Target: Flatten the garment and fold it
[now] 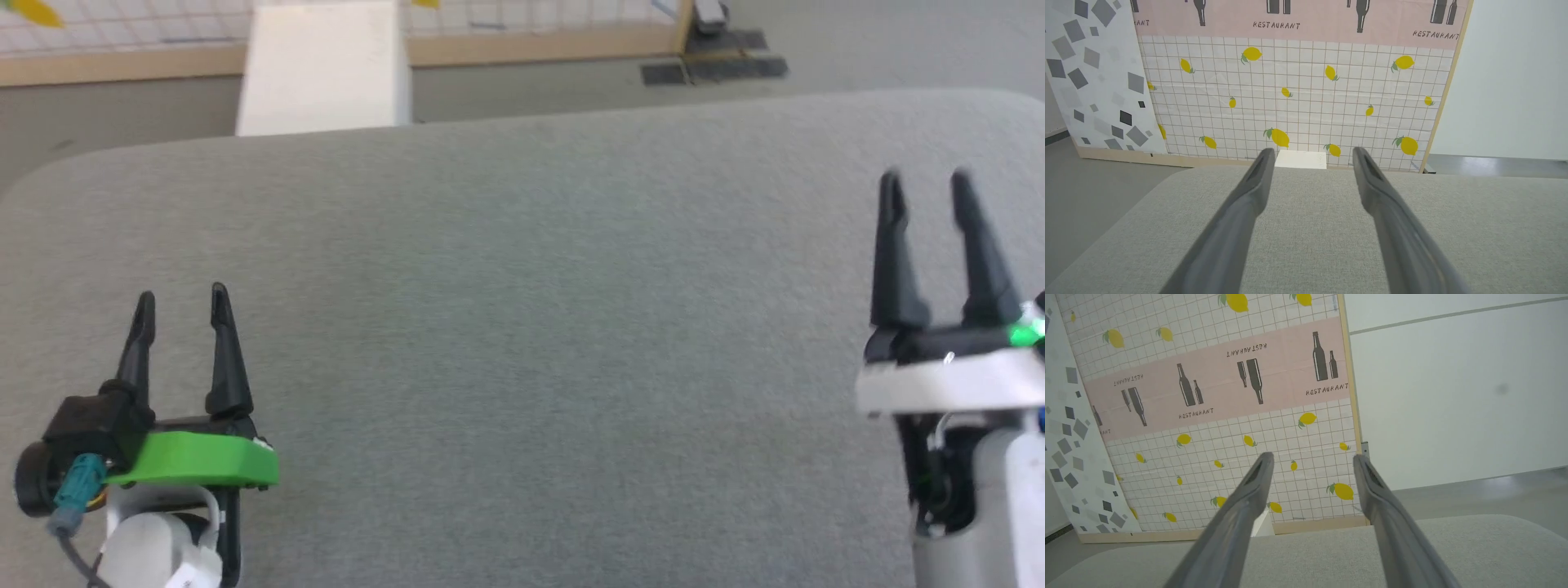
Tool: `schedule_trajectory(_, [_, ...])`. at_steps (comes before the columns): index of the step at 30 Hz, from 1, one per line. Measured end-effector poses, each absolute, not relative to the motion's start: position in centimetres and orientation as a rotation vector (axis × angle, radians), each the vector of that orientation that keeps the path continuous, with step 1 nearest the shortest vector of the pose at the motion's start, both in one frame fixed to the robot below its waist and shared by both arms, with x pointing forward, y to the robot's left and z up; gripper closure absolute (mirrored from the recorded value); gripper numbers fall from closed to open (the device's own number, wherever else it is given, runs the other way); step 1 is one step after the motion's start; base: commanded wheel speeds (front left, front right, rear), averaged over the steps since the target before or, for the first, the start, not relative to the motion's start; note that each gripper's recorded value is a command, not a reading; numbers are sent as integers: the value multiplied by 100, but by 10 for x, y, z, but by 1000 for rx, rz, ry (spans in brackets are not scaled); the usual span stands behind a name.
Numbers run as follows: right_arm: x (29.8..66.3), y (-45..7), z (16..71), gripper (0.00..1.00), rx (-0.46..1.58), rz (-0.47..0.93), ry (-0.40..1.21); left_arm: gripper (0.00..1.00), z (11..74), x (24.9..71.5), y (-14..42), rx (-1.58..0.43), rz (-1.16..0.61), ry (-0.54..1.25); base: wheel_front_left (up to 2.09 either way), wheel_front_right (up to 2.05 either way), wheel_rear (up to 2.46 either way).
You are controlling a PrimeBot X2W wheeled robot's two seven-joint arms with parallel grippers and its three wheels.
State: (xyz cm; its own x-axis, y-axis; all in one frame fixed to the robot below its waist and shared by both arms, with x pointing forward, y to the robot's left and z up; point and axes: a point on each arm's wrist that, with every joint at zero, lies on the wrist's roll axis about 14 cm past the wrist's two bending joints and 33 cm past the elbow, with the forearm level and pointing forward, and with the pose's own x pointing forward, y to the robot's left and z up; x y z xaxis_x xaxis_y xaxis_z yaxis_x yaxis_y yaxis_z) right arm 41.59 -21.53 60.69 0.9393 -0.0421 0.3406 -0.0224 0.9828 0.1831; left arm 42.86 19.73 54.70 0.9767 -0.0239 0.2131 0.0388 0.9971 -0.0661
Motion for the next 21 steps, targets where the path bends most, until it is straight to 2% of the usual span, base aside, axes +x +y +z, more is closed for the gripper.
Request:
schedule_trajectory(11, [405, -180, 556, 0, 209, 64, -229, 0, 543, 406, 208, -89, 39, -192, 0, 0, 0])
schedule_trajectory(21, [389, -173, 514, 0, 180, 75, -102, 0, 535, 400, 191, -82, 5, -162, 0, 0, 0])
